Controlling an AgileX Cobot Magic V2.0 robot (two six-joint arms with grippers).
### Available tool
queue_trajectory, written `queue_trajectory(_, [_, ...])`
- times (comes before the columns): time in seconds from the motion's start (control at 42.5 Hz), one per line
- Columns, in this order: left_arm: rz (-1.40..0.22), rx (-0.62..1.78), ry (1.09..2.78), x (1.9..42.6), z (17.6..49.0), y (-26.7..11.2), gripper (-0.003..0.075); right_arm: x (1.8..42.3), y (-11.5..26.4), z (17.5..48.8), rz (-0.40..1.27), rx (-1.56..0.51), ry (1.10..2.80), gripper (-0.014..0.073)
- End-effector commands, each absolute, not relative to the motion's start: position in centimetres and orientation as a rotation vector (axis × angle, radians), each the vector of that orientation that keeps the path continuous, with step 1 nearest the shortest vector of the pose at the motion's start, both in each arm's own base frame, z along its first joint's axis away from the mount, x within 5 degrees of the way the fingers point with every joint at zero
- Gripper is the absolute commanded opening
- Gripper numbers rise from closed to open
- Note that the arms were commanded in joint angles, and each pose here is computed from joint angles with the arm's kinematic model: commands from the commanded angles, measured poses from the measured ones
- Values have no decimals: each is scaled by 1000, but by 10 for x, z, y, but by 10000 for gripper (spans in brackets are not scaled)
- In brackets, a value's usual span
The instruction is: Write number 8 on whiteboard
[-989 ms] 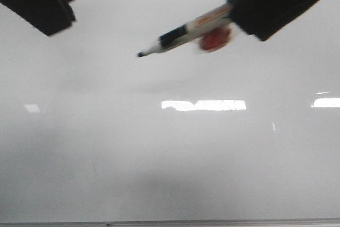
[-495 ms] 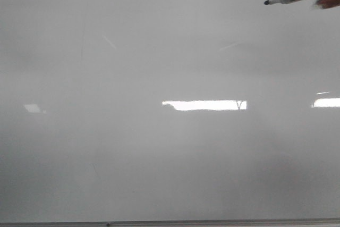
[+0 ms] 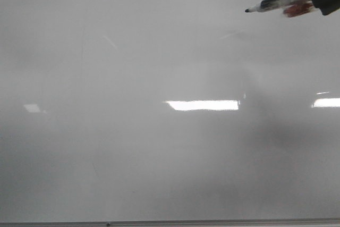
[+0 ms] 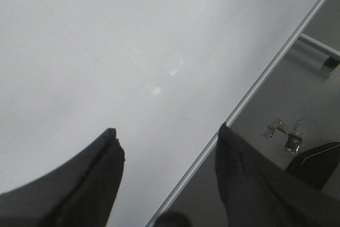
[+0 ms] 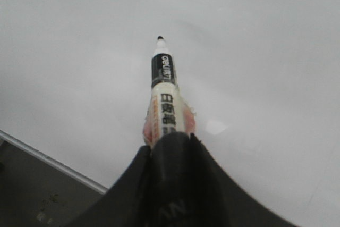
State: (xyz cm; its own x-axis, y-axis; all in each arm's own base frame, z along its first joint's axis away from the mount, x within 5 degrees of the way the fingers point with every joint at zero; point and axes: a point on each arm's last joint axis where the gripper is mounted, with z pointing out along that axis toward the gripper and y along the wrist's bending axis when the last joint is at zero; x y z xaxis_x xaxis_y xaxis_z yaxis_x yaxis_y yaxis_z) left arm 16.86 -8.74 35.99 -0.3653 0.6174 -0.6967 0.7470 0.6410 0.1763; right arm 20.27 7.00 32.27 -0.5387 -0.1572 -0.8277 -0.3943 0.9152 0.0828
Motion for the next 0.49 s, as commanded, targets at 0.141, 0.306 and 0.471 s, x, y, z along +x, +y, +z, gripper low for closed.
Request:
queue_trajectory(0.141, [-232,984,2021,170,375,-88,388,233,74,357,301,-344,1989,-67])
queue_trajectory(0.306, [-232,984,2021,170,375,-88,388,250,78,360,297,-341,1990,-67])
queue_trajectory(0.471, [-232,984,2021,170,375,-88,388,265,80,354,279,-337,1992,-67])
